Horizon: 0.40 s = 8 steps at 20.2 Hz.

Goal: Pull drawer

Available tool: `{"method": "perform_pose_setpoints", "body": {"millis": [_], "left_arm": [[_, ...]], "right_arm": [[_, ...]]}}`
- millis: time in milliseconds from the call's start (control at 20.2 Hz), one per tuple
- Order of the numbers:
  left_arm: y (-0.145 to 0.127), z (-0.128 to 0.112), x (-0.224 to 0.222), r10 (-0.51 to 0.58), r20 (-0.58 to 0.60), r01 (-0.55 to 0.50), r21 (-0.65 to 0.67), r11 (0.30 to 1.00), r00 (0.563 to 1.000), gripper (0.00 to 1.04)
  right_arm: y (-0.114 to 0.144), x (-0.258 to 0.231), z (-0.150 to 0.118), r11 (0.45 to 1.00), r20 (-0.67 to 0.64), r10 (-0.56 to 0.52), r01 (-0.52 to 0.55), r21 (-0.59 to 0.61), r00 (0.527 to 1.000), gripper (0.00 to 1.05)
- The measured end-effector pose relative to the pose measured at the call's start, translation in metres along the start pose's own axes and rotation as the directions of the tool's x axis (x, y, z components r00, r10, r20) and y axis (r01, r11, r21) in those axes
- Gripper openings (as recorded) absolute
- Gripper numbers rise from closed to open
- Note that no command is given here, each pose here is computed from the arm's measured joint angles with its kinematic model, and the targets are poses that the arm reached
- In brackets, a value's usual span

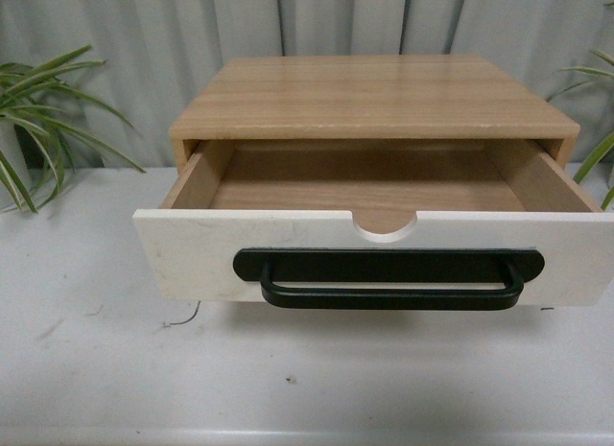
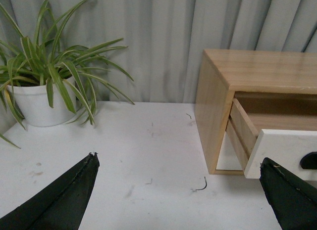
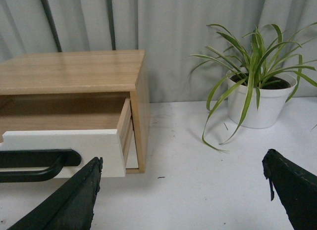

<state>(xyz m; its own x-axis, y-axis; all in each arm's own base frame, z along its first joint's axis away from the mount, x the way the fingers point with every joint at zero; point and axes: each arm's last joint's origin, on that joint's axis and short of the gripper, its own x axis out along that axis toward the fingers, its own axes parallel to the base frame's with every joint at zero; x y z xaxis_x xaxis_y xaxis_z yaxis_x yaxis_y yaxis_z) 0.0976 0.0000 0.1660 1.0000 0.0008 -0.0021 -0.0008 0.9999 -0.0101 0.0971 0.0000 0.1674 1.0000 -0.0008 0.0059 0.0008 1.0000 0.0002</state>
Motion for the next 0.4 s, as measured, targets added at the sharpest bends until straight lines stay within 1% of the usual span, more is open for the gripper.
{"method": "perform_pose_setpoints", "body": {"millis": [50, 396], "left_arm": [[0.0000, 0.0000, 0.0000, 0.000, 0.000, 0.000, 0.000, 1.000, 1.000, 0.97], [0.0000, 0.0000, 0.0000, 0.000, 0.000, 0.000, 0.000, 1.000, 1.000, 0.98]], "right_arm": [[0.0000, 0.0000, 0.0000, 1.000, 0.000, 0.000, 0.000, 0.000, 1.000, 0.97], [0.0000, 0.0000, 0.0000, 1.000, 0.000, 0.000, 0.000, 0.000, 1.000, 0.98]]}}
